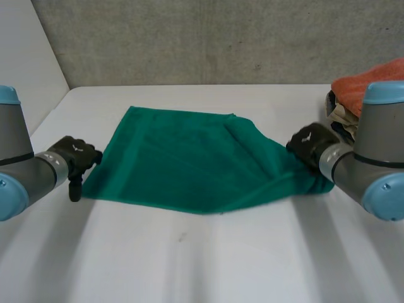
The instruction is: Fold the laundry.
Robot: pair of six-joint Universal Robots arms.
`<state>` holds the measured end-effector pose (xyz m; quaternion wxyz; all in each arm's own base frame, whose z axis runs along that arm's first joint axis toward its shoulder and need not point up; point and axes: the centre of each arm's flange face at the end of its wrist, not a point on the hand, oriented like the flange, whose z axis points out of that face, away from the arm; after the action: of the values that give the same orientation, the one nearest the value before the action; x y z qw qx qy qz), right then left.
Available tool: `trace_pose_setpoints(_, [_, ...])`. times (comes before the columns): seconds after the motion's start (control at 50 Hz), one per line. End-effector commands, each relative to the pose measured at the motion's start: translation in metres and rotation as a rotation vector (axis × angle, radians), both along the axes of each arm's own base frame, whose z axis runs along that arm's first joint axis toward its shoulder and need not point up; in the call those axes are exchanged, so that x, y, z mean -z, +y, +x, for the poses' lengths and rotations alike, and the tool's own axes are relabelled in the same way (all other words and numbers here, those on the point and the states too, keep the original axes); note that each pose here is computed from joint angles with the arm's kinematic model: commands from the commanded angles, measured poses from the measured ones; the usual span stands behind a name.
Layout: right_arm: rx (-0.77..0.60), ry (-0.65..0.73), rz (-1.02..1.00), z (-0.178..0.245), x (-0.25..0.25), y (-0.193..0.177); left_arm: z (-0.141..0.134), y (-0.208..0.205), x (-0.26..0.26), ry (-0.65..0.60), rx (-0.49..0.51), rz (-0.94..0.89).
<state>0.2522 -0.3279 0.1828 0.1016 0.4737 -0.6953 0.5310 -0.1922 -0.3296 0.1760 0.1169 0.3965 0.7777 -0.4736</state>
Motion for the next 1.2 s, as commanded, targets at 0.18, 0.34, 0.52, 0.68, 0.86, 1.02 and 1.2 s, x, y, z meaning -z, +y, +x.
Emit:
trace_pose_setpoints(0.18, [0.167,-0.361,-0.14,0.012,-0.008,-0.056,-0.006,-0.007,0.019,0.159,-0.05,0.036])
trace_pose_setpoints(0.34, [0.216,-0.353,-0.169,0.023,0.004,-0.067,-0.014,-0.008,0.028,0.158,-0.032,0.05])
trace_pose_setpoints(0.52, [0.221,-0.34,-0.189,0.028,0.01,-0.073,-0.018,-0.017,0.037,0.148,-0.038,0.049])
trace_pose_setpoints(0.68, [0.231,-0.319,-0.202,0.024,0.012,-0.077,-0.019,-0.02,0.041,0.145,-0.035,0.041])
trace_pose_setpoints(0.86, [0.251,-0.313,-0.207,0.018,0.016,-0.084,-0.022,-0.025,0.048,0.134,-0.023,0.028])
trace_pose_setpoints(1.02, [0.254,-0.312,-0.199,0.018,0.019,-0.085,-0.026,-0.032,0.057,0.125,-0.011,0.004])
trace_pose_setpoints(1.2, [0.268,-0.293,-0.175,0.009,0.012,-0.08,-0.021,-0.045,0.046,0.03,-0.016,-0.129])
